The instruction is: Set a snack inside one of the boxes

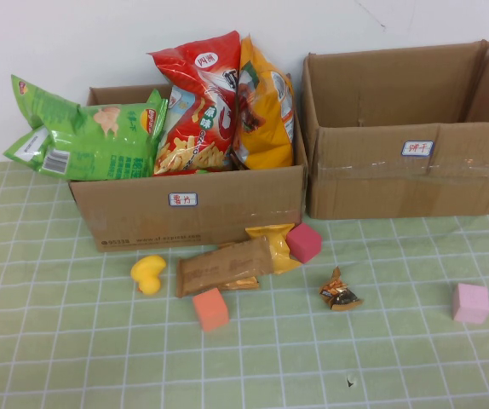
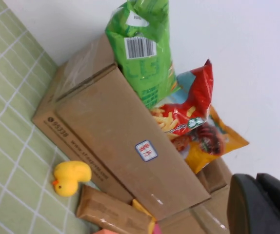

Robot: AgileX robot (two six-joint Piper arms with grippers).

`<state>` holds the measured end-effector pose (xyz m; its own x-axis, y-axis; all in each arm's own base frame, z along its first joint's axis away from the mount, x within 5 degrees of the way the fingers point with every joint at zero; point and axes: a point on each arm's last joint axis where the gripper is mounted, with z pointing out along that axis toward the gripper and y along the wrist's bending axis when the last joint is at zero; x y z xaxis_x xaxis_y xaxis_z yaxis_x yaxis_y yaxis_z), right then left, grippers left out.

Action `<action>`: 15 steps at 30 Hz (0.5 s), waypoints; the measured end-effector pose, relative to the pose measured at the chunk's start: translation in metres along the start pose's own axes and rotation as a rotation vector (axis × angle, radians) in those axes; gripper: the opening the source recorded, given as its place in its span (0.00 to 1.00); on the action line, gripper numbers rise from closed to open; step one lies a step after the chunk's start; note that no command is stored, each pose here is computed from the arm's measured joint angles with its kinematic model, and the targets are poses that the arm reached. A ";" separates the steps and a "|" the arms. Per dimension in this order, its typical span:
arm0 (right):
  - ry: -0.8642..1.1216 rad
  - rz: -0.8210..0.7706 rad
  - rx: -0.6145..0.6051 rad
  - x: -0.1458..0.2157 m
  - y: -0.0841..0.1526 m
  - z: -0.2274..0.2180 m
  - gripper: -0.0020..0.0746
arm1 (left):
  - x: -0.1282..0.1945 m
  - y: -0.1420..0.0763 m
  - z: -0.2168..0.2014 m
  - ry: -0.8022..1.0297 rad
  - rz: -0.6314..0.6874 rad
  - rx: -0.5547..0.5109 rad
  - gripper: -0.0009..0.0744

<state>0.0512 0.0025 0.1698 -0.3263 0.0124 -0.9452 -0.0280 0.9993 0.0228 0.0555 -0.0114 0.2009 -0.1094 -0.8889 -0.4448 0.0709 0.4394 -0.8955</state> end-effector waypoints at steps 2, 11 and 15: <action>0.000 0.000 0.000 0.000 0.000 0.000 0.02 | -0.001 -0.001 0.000 -0.009 -0.005 0.006 0.01; 0.000 0.000 0.000 0.000 0.000 0.000 0.02 | -0.005 -0.042 -0.008 0.075 0.516 0.135 0.01; 0.000 0.000 0.000 0.000 0.000 0.000 0.02 | -0.012 -0.072 -0.003 0.224 0.830 0.134 0.01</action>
<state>0.0512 0.0025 0.1698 -0.3263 0.0124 -0.9452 -0.0280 0.9993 0.0228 0.0484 -0.0324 0.2708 -0.1624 -0.2357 -0.9582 0.3292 0.9025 -0.2777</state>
